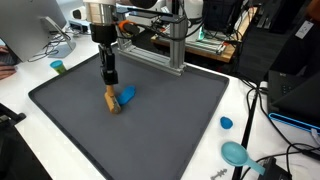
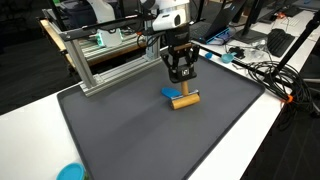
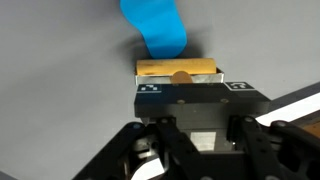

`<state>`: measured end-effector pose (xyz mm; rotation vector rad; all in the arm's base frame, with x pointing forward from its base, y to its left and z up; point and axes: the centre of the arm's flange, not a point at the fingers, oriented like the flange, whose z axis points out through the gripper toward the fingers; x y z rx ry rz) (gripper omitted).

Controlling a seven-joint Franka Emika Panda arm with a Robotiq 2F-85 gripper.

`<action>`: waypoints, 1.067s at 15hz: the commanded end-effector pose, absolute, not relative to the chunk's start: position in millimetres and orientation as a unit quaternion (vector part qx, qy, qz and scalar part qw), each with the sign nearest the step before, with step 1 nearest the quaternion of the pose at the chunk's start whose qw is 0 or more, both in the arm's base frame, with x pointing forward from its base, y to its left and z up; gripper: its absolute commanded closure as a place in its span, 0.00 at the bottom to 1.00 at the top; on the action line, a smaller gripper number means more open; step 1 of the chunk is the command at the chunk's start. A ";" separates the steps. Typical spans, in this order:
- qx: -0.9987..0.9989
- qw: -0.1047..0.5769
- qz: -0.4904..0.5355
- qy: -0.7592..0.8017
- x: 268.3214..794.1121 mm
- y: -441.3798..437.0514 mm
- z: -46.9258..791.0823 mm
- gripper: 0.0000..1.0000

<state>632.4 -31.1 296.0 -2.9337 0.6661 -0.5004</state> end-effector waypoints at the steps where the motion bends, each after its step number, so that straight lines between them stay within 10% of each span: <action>1: -0.963 0.081 -0.193 0.171 636.0 -47.1 338.2 0.78; 16: -0.957 0.055 -0.106 -0.265 582.5 -6.3 392.1 0.78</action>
